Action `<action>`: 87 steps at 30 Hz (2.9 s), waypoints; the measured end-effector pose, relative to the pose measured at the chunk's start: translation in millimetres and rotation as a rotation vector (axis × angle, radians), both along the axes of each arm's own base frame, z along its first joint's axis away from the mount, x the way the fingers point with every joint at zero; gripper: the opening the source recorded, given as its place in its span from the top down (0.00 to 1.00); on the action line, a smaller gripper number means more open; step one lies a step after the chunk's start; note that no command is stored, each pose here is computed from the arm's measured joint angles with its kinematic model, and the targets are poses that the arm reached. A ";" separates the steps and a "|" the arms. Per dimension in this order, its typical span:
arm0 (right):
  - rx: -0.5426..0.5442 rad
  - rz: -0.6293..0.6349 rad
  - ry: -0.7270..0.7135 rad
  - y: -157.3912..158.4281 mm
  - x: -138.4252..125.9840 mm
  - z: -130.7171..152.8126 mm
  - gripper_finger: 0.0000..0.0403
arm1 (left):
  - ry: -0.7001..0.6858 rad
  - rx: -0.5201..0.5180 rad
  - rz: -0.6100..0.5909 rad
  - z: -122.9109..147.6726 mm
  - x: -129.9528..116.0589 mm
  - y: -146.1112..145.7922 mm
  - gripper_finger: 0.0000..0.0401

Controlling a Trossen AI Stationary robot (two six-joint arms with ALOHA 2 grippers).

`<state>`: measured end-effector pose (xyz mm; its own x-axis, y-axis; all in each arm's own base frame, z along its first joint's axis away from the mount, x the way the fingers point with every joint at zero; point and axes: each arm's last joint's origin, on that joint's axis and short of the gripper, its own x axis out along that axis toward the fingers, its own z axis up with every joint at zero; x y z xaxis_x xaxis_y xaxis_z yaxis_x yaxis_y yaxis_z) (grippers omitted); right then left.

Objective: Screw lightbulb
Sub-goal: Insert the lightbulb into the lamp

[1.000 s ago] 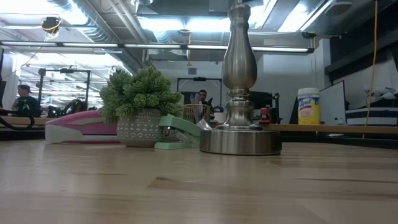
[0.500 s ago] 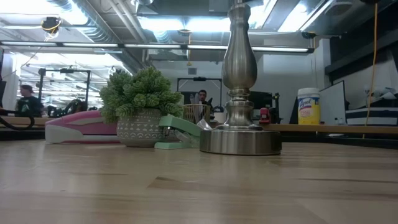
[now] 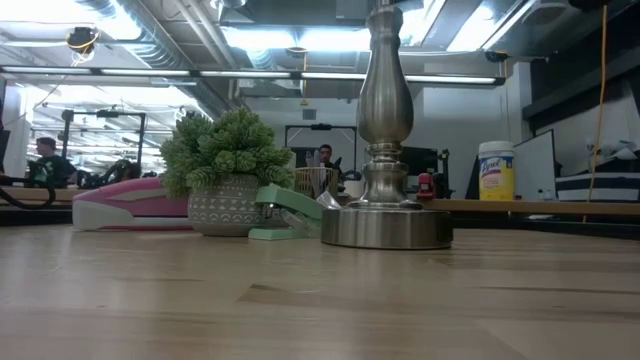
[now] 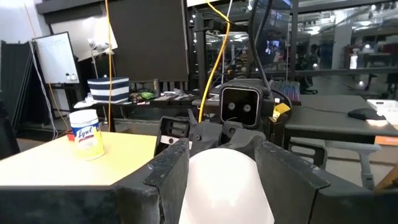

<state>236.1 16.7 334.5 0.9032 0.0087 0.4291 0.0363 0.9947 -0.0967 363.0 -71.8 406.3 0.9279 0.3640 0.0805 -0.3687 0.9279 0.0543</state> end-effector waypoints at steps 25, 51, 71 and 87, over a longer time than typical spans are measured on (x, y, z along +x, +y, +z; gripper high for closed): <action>-0.010 0.104 -0.004 2.7 -0.6 0.5 0.96 | 0.040 0.101 0.007 0.0 0.0 -0.2 0.56; -0.052 0.092 -0.097 3.5 2.0 38.7 0.96 | 0.045 0.115 0.015 0.1 0.0 0.5 0.56; -0.054 0.037 0.070 2.9 14.6 38.2 0.96 | 0.045 0.115 0.010 0.0 -0.4 -1.4 0.56; -0.055 0.036 0.090 2.6 15.4 47.0 0.96 | 0.045 0.115 0.006 0.0 -0.4 -1.8 0.56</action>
